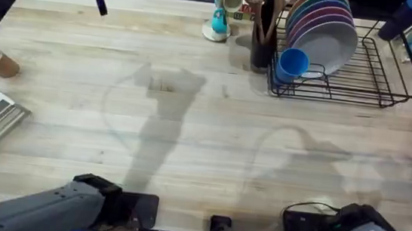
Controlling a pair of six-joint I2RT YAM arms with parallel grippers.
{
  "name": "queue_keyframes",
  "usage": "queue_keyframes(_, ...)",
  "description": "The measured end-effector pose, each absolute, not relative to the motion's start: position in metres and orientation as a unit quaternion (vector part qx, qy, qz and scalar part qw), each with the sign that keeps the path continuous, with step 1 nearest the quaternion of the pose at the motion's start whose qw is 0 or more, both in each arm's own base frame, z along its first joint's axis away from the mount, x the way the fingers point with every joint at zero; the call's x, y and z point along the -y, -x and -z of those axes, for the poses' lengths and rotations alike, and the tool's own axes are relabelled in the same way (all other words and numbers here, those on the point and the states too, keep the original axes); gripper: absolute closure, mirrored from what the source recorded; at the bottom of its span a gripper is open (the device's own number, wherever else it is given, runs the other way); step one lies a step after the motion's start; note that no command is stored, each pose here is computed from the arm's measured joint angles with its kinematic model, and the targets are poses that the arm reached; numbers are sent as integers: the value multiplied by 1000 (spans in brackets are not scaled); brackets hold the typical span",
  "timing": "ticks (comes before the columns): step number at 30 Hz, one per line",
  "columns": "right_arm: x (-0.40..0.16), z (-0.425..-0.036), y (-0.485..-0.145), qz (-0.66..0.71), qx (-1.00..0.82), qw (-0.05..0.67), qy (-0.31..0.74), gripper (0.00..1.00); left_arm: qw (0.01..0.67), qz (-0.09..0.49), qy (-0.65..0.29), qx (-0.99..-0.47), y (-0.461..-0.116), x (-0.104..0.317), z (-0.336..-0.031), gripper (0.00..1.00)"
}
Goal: Pick up the cup on the table and put them onto the rack.
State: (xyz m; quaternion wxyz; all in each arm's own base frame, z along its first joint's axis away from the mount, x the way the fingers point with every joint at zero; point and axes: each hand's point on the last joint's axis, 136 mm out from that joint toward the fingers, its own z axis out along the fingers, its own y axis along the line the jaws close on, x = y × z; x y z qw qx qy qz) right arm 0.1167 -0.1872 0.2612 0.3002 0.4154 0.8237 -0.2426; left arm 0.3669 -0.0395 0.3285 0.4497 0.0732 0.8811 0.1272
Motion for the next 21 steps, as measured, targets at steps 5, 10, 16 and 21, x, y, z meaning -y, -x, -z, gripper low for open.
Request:
queue_keyframes(5, 205, -271, -104, 273, -794, 308, -447, 9, 443, -131, -70, -884, -365, 35, -326, 7)
queue_keyframes(10, 220, -264, -87, 281, -778, 281, -486, 9, 437, -134, -67, -887, -364, 31, -324, 7)
queue_keyframes(16, 244, -249, -83, 279, -777, 247, -507, 9, 437, -134, -67, -887, -364, 31, -324, 7)
queue_keyframes(21, 255, -233, -82, 269, -800, 212, -493, 9, 437, -134, -67, -887, -364, 31, -324, 7)
